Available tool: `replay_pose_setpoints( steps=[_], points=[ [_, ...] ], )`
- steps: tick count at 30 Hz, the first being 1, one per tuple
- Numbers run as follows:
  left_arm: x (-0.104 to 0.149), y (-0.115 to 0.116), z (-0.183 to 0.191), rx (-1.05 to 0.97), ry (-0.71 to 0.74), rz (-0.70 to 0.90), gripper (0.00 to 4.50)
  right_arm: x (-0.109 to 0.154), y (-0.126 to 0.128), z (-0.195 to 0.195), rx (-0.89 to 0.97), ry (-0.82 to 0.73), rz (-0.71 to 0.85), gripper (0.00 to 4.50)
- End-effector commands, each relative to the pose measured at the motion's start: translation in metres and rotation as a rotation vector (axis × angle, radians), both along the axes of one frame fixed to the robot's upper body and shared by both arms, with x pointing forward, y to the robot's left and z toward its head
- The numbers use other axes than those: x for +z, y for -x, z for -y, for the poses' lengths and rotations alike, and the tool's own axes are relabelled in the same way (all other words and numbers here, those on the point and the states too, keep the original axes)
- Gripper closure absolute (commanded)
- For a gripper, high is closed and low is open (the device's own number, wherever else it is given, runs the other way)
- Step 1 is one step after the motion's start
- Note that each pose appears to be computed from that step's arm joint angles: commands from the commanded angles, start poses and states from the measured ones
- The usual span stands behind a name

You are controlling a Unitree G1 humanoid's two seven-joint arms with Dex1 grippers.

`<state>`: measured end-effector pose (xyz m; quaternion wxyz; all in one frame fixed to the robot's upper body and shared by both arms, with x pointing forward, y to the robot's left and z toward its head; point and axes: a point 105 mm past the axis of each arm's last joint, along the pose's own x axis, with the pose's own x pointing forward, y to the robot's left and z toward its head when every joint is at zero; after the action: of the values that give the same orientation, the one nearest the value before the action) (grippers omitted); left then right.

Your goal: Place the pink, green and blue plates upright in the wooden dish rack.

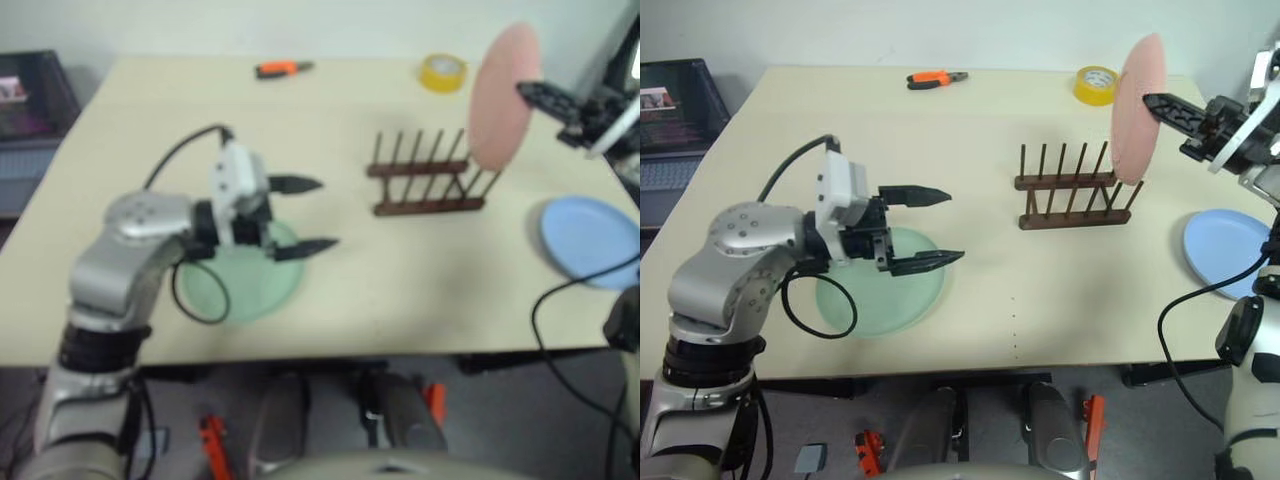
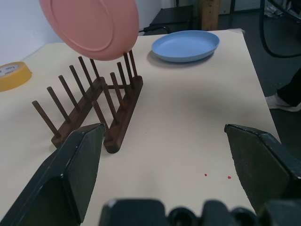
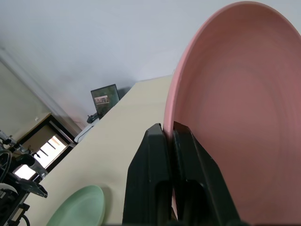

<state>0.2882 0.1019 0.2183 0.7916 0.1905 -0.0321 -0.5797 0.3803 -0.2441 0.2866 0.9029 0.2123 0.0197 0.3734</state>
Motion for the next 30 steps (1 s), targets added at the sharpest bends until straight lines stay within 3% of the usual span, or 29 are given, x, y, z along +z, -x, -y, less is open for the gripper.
replay_pose_setpoints(
  steps=[1, 22, 26, 30],
  points=[
    [0.006, 0.005, 0.001, -0.009, -0.002, 0.028, 0.03, 0.016, 0.005, 0.011, -0.025, 0.021, 0.068, 4.5],
    [0.005, 0.002, -0.003, 0.001, -0.021, 0.033, 0.03, 0.001, 0.002, 0.022, -0.054, 0.044, 0.036, 4.5],
    [0.005, 0.002, -0.003, 0.003, -0.024, 0.034, 0.0, 0.002, 0.001, 0.021, -0.057, 0.04, 0.041, 3.52],
    [0.005, 0.002, -0.004, 0.005, -0.027, 0.034, 0.0, 0.003, -0.001, 0.021, -0.071, 0.039, 0.058, 2.1]
  ],
)
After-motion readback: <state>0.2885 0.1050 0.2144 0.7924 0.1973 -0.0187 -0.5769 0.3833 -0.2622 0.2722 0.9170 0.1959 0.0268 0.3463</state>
